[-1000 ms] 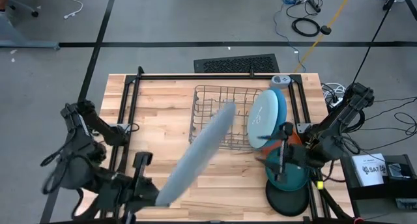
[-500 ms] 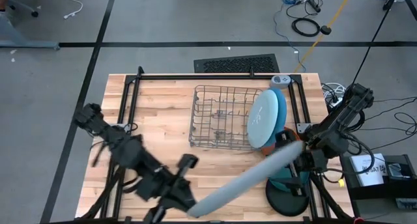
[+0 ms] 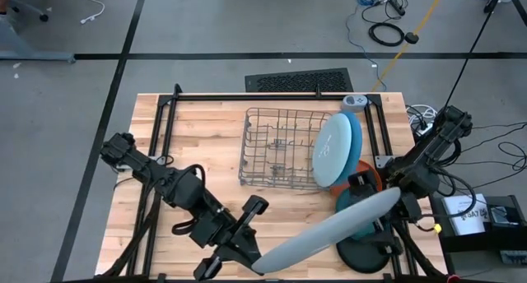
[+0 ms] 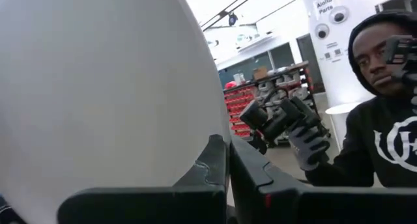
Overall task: Sort dishes
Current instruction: Put the gray plate into the dish rack
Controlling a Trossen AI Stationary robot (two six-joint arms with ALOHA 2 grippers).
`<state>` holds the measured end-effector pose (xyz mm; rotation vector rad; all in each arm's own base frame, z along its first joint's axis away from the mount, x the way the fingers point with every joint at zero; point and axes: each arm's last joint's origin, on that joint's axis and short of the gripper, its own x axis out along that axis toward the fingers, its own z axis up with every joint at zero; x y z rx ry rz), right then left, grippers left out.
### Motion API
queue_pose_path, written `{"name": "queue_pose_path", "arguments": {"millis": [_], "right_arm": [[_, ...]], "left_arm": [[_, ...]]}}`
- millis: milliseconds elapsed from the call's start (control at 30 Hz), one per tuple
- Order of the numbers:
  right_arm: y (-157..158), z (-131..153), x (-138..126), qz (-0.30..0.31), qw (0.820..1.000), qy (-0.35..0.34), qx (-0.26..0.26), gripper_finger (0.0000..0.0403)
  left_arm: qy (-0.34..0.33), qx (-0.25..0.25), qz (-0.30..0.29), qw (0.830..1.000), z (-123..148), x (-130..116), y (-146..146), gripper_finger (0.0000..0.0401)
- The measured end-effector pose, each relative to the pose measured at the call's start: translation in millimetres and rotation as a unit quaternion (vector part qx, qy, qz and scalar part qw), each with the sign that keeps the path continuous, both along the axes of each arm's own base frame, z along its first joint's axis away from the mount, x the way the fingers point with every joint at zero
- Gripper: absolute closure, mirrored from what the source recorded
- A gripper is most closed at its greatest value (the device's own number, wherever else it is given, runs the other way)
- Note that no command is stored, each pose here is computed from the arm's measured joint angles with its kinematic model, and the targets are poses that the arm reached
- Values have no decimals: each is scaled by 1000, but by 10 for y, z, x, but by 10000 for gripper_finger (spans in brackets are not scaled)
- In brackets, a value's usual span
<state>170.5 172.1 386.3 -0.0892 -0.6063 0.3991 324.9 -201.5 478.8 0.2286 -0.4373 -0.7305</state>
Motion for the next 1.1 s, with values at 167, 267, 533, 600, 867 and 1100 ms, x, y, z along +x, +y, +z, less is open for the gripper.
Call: {"name": "queue_pose_path", "arguments": {"millis": [167, 267, 533, 600, 867, 1100], "right_arm": [[-3, 15, -9, 5, 1000, -12, -1, 107], [13, 15, 1, 6, 1000, -25, 2, 124], [37, 1, 23, -4, 999, -40, -3, 248], [38, 0, 24, -5, 999, -40, -5, 293], [58, -21, 28, 0, 999, -39, -22, 388], [43, -25, 41, -27, 999, -28, -20, 396]], "left_arm": [[15, -4, -4, 1000, -14, 6, 1, 401], [26, -2, 4, 1000, -32, 23, 17, 401], [52, -3, 16, 999, -149, 162, 32, 401], [52, -3, 17, 998, -151, 164, 32, 401], [36, -19, 40, 998, -98, 133, 26, 383], [-10, -11, 125, 992, 72, -87, -18, 272]]}}
